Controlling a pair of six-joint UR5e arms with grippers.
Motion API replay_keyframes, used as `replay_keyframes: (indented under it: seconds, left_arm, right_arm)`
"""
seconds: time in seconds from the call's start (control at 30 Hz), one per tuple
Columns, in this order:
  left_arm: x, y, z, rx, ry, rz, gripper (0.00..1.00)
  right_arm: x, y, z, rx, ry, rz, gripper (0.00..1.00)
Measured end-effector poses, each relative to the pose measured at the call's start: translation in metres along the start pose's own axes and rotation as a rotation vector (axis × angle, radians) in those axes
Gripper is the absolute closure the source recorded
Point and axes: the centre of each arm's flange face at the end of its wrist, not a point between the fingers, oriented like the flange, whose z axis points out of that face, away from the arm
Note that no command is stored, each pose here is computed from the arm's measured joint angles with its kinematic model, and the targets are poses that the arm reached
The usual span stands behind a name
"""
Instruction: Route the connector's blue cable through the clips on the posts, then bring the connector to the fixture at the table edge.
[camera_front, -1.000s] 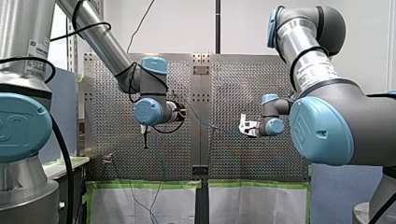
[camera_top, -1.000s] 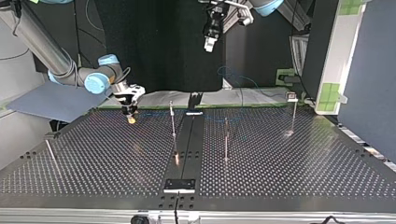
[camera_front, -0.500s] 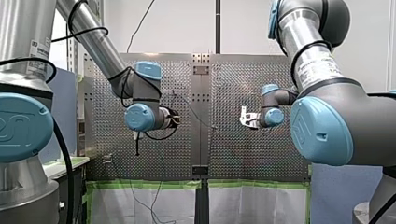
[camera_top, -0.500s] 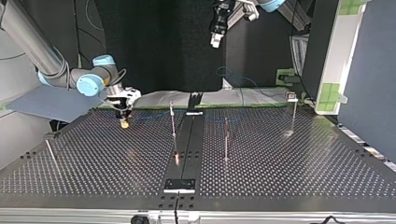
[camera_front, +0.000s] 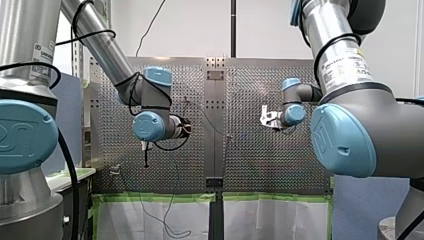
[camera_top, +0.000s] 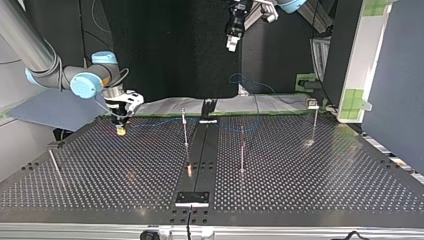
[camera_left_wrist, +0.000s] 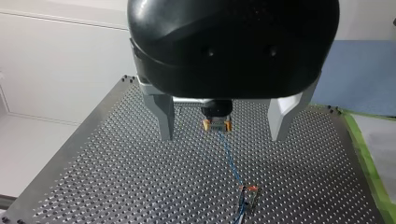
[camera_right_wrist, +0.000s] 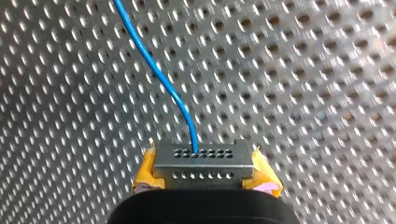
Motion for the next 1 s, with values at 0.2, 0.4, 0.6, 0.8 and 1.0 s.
replay_keyframes:
  seconds: [0.2, 0.4, 0.6, 0.8, 1.0]
  left_arm:
    - [0.000, 0.000, 0.000, 0.000, 0.004, 0.004, 0.00]
    - [0.000, 0.001, 0.000, -0.002, 0.004, 0.005, 0.00]
    - [0.000, 0.001, 0.000, -0.004, 0.003, 0.005, 0.00]
    - [0.000, 0.001, 0.000, -0.005, 0.004, 0.004, 0.00]
    - [0.000, 0.001, 0.000, -0.005, 0.005, 0.004, 0.00]
  right_arm:
    - [0.013, 0.016, -0.018, -0.073, 0.030, 0.000, 1.00]
    - [0.040, 0.031, -0.030, -0.129, 0.104, 0.000, 1.00]
    - [0.069, 0.039, -0.044, -0.147, 0.170, -0.002, 1.00]
    - [0.097, 0.045, -0.056, -0.156, 0.233, -0.006, 1.00]
    - [0.127, 0.049, -0.070, -0.165, 0.286, -0.014, 1.00]
